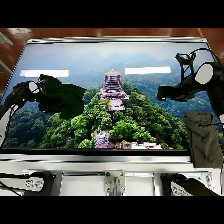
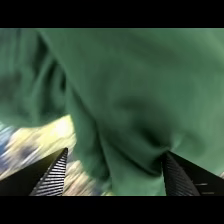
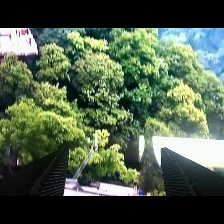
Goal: Fold the shirts.
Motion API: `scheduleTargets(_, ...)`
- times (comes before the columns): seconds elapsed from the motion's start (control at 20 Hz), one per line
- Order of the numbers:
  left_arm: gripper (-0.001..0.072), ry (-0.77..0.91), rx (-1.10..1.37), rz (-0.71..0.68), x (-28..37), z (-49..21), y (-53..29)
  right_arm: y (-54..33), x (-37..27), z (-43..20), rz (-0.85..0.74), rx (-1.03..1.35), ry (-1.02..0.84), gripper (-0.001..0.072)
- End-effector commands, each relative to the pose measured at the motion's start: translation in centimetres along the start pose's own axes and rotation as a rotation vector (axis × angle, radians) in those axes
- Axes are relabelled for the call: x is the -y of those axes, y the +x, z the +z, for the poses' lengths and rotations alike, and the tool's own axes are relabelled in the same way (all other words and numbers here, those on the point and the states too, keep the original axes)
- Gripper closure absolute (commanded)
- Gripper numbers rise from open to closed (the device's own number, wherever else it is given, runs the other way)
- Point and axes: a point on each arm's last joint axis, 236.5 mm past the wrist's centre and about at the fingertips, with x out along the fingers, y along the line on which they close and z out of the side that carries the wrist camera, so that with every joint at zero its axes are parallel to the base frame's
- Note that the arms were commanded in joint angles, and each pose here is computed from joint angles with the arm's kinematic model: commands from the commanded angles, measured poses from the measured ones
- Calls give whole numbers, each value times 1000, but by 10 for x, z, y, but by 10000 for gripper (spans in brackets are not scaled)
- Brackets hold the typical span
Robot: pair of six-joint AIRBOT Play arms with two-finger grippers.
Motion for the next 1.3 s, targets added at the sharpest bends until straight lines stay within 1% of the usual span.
scheduleTargets(0.0, 5, -113, 76, -151, 26, 27, 18, 0, -1, 11, 3, 45, 1, 16)
scheduleTargets(0.05, 83, -131, 79, -181, 36, 27, 18, 0, -1, 11, 3, 44, 1, 16)
scheduleTargets(0.1, 480, -137, 68, -206, 44, 24, 18, 0, -1, 10, 3, 43, 1, 16)
scheduleTargets(0.15, 663, -103, 63, -235, 55, 21, 15, 0, -1, 10, 3, 41, 1, 16)
scheduleTargets(0.25, 668, -1, 87, -281, 78, 22, -10, 0, -1, 9, 1, 39, -20, 17)
scheduleTargets(0.3, 668, 78, 134, -302, 92, 26, -34, 0, -1, 9, 1, 36, -41, 17)
scheduleTargets(0.4, 669, 237, 271, -364, 129, 31, -103, -2, 0, 9, -3, 37, -73, 18)
scheduleTargets(0.45, 668, 315, 356, -409, 152, 25, -152, -6, -3, 8, 9, 37, -72, 18)
scheduleTargets(0.5, 669, 376, 438, -466, 174, 11, -203, -15, -9, 10, 28, 55, -79, 17)
scheduleTargets(0.6, 669, 504, 601, -601, 215, -42, -303, -44, -13, 19, 33, 138, -95, 17)
scheduleTargets(0.7, 669, 543, 624, -725, 236, -100, -354, -84, -12, 28, 13, 245, -113, 17)
scheduleTargets(0.75, 669, 574, 598, -773, 245, -130, -363, -105, -10, 30, -3, 297, -120, 17)
scheduleTargets(0.85, 669, 629, 483, -806, 264, -181, -343, -148, -8, 26, -27, 396, -129, 17)
scheduleTargets(0.95, 669, 678, 370, -765, 280, -218, -288, -176, -4, 11, -54, 442, -134, 17)
scheduleTargets(1.05, 669, 652, 255, -736, 295, -249, -218, -187, 9, -13, -105, 406, -131, 17)
scheduleTargets(1.15, 668, 598, 112, -702, 306, -286, -147, -185, 24, -45, -162, 287, -116, 18)
scheduleTargets(1.2, 619, 584, 46, -683, 312, -304, -120, -181, 31, -58, -186, 227, -107, 18)
scheduleTargets(1.25, 308, 568, -9, -666, 316, -316, -101, -178, 37, -67, -208, 188, -100, 18)
